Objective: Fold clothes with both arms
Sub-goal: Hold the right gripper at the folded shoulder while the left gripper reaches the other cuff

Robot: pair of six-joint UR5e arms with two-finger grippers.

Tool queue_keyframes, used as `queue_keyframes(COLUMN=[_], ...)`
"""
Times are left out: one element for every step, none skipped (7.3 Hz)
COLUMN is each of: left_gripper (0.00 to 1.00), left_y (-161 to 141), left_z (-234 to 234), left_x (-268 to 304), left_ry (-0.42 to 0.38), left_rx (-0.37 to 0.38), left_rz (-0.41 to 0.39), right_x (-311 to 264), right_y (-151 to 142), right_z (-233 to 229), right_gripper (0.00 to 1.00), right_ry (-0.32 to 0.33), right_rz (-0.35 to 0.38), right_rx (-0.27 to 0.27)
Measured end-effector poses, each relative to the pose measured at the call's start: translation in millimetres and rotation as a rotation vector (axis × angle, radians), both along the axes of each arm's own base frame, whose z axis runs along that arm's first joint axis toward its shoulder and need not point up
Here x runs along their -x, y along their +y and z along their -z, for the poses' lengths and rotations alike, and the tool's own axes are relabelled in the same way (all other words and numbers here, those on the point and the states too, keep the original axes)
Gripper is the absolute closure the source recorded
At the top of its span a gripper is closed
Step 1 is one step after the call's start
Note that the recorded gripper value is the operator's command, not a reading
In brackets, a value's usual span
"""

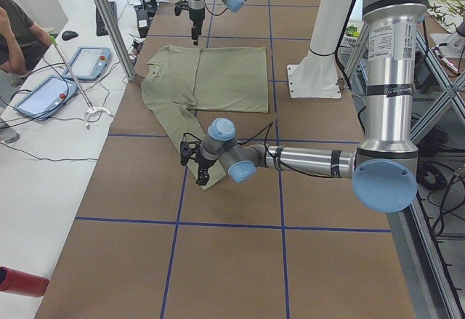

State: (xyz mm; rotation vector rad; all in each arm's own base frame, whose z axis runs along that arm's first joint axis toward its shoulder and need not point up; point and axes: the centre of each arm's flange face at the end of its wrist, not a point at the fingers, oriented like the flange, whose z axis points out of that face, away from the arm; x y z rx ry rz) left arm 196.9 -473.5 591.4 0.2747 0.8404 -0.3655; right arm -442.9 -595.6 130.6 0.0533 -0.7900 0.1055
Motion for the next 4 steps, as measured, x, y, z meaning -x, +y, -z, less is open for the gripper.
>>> queue_keyframes(left_gripper=[0.03, 0.03, 0.03, 0.03], left_y=[11.8, 19.9, 24.5, 27.2], left_z=[-1.6, -5.0, -10.1, -17.4], left_x=[-20.4, -33.9, -39.3, -40.3], left_ry=[0.001, 0.000, -0.007, -0.019], left_rx=[0.035, 0.064, 0.081, 0.093], left_rz=[0.031, 0.059, 0.077, 0.087], right_x=[-32.2, -61.1, -80.9, -91.9], right_y=[3.3, 9.3, 17.7, 24.6], right_z=[-22.7, -42.8, -57.3, -64.7], right_gripper=[0.00, 0.00, 0.00, 0.00], right_ry=[0.013, 0.023, 0.023, 0.020], right_rz=[0.024, 0.049, 0.065, 0.072], right_rx=[-0.011, -0.026, -0.037, -0.045])
